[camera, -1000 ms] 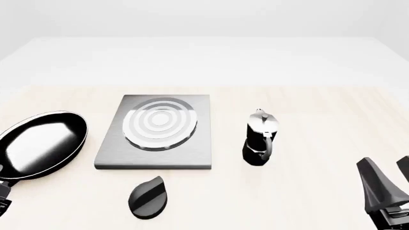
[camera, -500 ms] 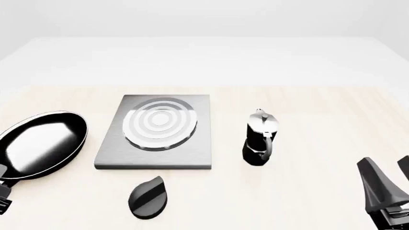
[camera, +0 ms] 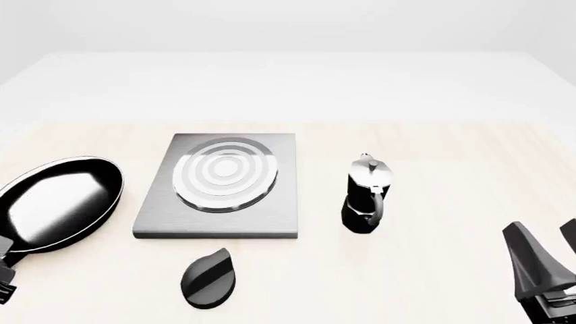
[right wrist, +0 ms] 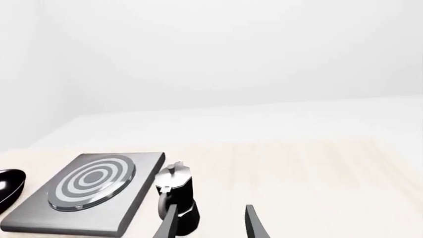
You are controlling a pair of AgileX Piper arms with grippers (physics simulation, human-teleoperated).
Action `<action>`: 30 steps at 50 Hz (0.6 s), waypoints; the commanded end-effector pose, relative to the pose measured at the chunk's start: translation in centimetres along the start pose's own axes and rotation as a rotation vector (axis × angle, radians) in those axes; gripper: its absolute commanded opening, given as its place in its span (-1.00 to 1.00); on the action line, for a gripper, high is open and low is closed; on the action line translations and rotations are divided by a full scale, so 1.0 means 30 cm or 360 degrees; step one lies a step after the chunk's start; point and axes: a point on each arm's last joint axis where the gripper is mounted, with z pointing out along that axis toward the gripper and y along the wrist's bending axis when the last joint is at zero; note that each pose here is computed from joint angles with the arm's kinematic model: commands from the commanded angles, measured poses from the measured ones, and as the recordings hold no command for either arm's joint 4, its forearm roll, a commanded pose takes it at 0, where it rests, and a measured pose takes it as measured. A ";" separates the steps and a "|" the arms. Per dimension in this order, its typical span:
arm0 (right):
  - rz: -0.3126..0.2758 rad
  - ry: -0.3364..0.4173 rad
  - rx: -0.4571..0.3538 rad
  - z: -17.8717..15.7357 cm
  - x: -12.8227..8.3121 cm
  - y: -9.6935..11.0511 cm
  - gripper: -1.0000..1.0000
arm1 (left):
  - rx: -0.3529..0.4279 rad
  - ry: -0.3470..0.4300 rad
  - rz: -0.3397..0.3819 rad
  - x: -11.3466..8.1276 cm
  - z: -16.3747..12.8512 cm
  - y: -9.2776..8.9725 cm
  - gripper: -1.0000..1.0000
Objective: Turn on the stove and put the frying pan on it.
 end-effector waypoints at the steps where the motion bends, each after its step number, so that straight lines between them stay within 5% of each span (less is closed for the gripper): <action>1: -0.0008 0.0004 -0.0001 0.000 0.000 0.000 1.00 | -0.0004 0.0032 0.0007 0.022 0.061 -0.004 1.00; 30: -0.0020 0.0016 -0.0001 0.000 0.006 0.000 1.00 | -0.0012 0.0103 0.0044 0.072 0.136 -0.007 1.00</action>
